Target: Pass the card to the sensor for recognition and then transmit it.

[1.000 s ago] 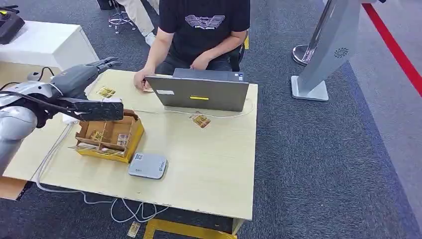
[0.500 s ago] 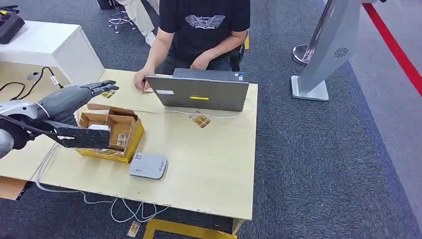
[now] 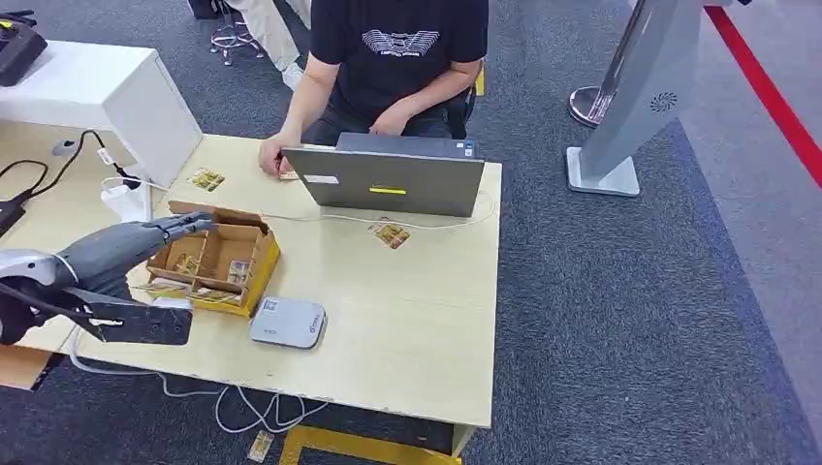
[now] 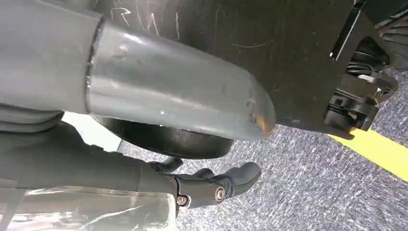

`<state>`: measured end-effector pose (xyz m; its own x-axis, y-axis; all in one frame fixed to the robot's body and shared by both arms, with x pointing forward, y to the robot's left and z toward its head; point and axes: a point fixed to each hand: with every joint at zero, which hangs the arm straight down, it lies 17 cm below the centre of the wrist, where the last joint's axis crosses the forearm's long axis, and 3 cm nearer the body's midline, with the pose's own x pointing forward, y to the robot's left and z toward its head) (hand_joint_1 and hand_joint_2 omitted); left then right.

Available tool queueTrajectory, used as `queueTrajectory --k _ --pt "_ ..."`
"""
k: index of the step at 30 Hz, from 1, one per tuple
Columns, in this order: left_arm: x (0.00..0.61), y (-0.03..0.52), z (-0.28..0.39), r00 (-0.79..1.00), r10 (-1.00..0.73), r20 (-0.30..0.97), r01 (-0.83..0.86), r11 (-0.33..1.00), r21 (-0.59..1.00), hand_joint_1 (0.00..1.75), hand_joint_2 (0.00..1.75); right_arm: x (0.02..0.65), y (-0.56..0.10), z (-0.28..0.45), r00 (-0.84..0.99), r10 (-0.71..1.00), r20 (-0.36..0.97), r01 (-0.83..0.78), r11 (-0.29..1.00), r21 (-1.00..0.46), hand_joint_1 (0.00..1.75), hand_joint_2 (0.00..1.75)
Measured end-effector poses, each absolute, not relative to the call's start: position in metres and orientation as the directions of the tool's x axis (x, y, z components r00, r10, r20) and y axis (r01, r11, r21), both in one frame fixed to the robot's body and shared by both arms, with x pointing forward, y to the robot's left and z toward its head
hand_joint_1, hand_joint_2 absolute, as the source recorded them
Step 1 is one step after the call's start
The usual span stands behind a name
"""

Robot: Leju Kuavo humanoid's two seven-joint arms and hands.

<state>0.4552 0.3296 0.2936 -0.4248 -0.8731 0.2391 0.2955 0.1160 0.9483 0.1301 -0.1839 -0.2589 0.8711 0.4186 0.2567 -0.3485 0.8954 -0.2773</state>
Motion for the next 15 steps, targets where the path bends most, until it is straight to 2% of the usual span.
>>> queueTrajectory --k 15 --pt "0.445 0.349 0.202 -0.373 -0.922 0.102 0.248 0.007 0.969 0.0 1.75 0.13 -0.184 -0.259 0.864 0.438 0.249 -0.367 0.886 -0.284 0.0 0.0"
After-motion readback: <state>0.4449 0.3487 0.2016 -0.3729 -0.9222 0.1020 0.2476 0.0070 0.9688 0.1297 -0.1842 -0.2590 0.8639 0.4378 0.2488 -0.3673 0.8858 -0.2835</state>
